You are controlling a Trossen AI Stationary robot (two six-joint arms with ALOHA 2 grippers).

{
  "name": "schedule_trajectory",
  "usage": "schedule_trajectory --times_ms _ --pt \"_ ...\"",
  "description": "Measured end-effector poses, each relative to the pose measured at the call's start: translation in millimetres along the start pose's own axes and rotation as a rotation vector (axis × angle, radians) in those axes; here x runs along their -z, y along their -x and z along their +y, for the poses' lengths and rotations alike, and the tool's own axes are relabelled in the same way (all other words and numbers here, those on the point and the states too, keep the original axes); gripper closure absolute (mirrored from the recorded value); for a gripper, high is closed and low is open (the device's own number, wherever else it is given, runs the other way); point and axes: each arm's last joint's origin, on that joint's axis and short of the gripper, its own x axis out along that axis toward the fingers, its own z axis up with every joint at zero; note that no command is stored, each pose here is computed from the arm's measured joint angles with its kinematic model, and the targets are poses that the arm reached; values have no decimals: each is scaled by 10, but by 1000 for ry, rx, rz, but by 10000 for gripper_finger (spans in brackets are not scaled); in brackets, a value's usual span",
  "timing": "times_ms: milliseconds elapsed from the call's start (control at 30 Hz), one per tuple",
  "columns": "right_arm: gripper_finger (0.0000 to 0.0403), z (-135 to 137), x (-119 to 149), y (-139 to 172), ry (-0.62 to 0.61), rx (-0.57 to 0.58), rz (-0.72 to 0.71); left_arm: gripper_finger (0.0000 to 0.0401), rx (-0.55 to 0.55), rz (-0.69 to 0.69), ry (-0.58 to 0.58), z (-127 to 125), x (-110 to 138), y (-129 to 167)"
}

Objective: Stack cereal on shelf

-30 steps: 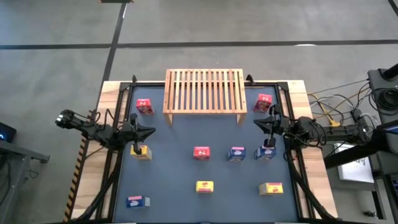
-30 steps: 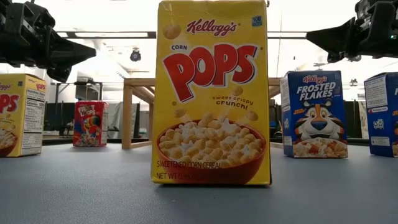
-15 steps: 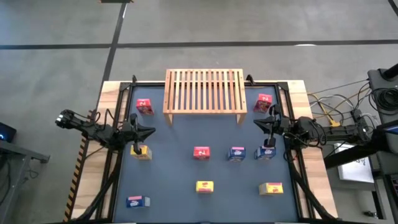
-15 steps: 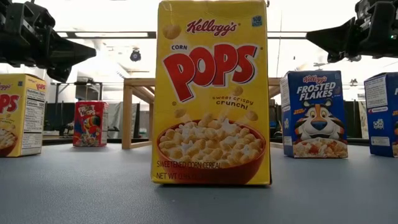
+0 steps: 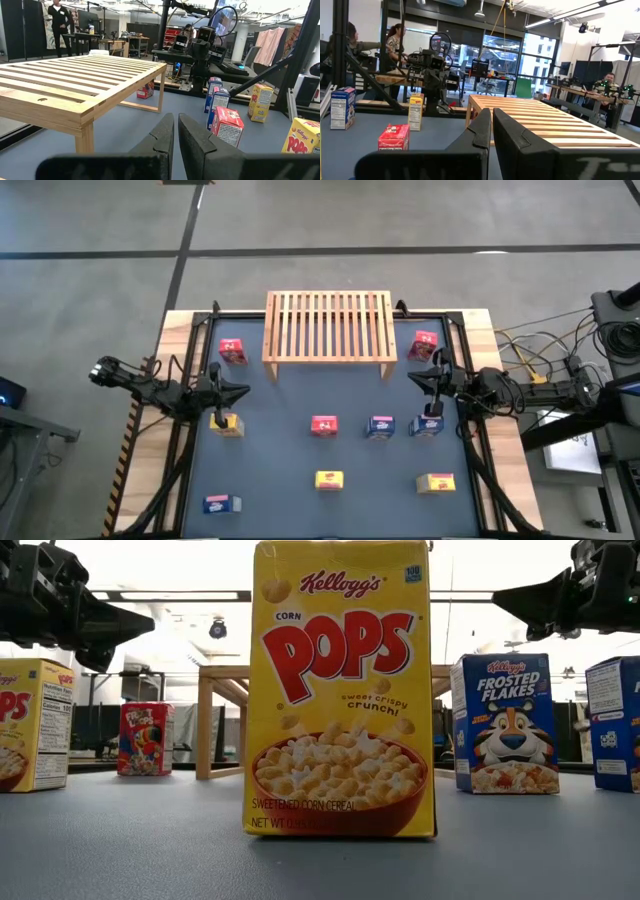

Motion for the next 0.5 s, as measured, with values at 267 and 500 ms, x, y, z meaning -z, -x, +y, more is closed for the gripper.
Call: schedule_trajectory --times_ms 267,500 --pt "394 0 0 0 0 0 0 392 0 0 -76 0 1 0" --pt "394 0 0 0 0 0 0 392 0 0 -155 0 0 0"
